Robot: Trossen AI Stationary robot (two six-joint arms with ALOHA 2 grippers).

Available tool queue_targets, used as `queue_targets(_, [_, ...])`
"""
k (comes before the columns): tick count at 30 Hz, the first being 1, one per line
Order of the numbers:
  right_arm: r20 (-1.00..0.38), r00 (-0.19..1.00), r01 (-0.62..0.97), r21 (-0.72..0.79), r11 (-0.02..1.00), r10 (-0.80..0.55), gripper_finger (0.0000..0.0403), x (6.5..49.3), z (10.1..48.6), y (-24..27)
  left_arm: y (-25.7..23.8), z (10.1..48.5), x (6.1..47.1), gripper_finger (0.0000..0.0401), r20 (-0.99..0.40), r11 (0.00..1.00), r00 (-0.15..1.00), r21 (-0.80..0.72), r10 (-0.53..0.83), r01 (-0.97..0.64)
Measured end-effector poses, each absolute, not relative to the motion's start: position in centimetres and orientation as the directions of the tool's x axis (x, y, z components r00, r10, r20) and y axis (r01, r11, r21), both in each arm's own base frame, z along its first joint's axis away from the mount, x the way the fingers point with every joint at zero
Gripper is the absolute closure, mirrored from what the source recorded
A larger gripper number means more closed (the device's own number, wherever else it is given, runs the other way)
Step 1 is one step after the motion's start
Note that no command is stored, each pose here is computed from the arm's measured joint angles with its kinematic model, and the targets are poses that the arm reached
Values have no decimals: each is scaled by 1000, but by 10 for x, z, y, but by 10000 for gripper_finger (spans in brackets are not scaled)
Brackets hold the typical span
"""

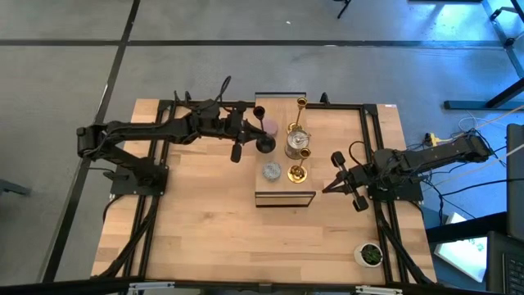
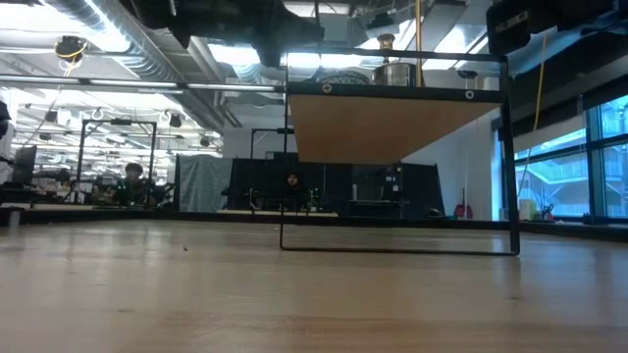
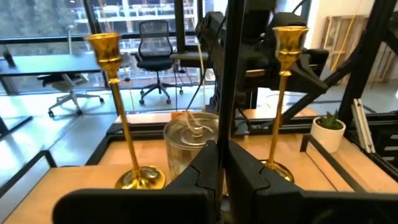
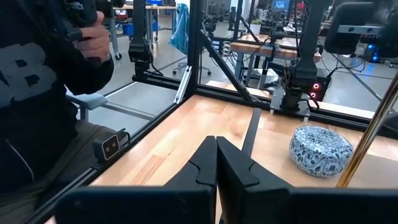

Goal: Pick & Place candle stick holders
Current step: Put the black candle holder on the shelf

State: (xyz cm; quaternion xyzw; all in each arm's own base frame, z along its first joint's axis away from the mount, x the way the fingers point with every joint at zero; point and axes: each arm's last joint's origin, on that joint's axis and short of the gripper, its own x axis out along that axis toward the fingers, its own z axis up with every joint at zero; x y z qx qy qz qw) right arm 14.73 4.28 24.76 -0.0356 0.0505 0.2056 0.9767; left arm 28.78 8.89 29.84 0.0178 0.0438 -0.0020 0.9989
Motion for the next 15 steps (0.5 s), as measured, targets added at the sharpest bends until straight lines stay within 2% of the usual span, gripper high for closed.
queue_targets(15, [-117, 910, -406, -48, 913, 398, 402, 147, 247, 43, 92, 282, 299, 395, -143, 999, 990, 33, 0, 5])
